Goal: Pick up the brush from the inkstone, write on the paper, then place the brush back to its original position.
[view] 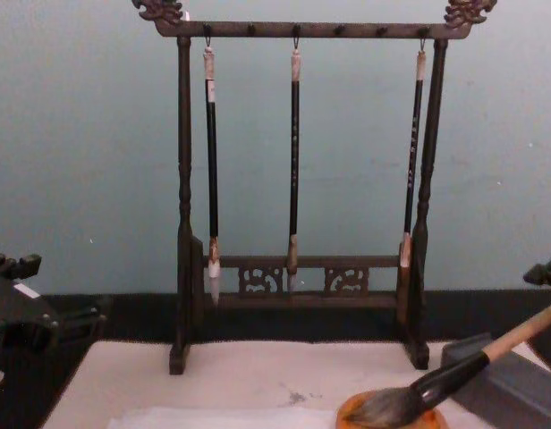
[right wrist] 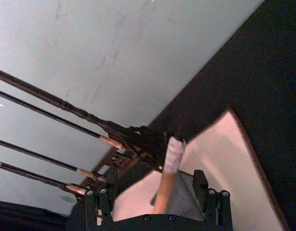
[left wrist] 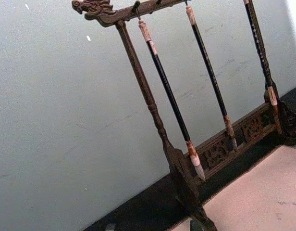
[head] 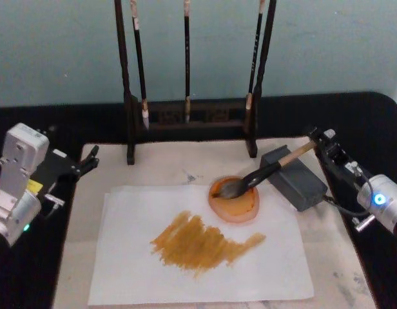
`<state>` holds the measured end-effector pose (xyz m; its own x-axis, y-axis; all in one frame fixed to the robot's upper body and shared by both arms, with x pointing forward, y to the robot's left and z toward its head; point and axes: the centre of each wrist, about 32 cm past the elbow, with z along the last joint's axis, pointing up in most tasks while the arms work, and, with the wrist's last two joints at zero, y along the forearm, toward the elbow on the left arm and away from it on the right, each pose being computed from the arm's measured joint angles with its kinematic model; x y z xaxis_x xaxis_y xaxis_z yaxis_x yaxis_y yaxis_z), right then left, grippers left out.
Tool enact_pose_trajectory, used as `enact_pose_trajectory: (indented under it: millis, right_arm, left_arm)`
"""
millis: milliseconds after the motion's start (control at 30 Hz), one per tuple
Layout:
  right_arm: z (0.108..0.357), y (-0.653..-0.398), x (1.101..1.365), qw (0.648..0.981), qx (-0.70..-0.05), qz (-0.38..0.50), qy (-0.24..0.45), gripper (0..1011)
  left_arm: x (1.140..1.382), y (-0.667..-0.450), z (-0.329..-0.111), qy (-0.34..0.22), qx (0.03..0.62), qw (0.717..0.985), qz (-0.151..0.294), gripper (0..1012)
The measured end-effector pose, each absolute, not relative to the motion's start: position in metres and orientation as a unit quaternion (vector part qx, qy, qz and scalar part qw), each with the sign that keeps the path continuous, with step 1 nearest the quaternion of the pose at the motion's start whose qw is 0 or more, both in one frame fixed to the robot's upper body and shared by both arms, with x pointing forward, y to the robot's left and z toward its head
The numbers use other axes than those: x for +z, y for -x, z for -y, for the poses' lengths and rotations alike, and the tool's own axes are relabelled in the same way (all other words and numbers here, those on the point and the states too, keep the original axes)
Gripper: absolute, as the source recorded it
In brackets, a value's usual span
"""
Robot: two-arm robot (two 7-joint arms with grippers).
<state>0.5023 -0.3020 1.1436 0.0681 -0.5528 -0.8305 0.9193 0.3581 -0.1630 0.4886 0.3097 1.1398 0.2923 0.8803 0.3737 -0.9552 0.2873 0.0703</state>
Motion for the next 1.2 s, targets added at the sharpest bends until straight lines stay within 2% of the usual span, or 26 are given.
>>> enact_pose_trajectory:
  millis: [133,267,400,633,867,1200]
  right_arm:
    - [0.297,-0.488,1.154,0.702,-0.557,-0.403,-0.185,1000]
    - [0.285,-0.467,1.169,0.724,-0.607,-0.299,-0.133,1000]
    - [0.271,-0.455,1.174,0.747,-0.630,-0.195,-0.085,1000]
    - [0.254,-0.448,1.166,0.788,-0.612,-0.063,-0.017,1000]
    - [0.243,-0.446,1.150,0.811,-0.584,0.005,0.040,1000]
    - [0.236,-0.445,1.130,0.819,-0.566,0.021,0.089,1000]
  left_arm:
    - [1.140,-0.489,-0.310,-0.141,0.580,0.791,0.132,1010]
    - [1.140,-0.489,-0.310,-0.141,0.580,0.791,0.132,1010]
    - [1.140,-0.489,-0.310,-0.142,0.580,0.791,0.132,1010]
    - [1.140,-0.489,-0.310,-0.141,0.580,0.791,0.132,1010]
    - [1.140,-0.489,-0.310,-0.141,0.580,0.791,0.132,1010]
    - [1.140,-0.489,-0.310,-0.141,0.580,0.791,0.132,1010]
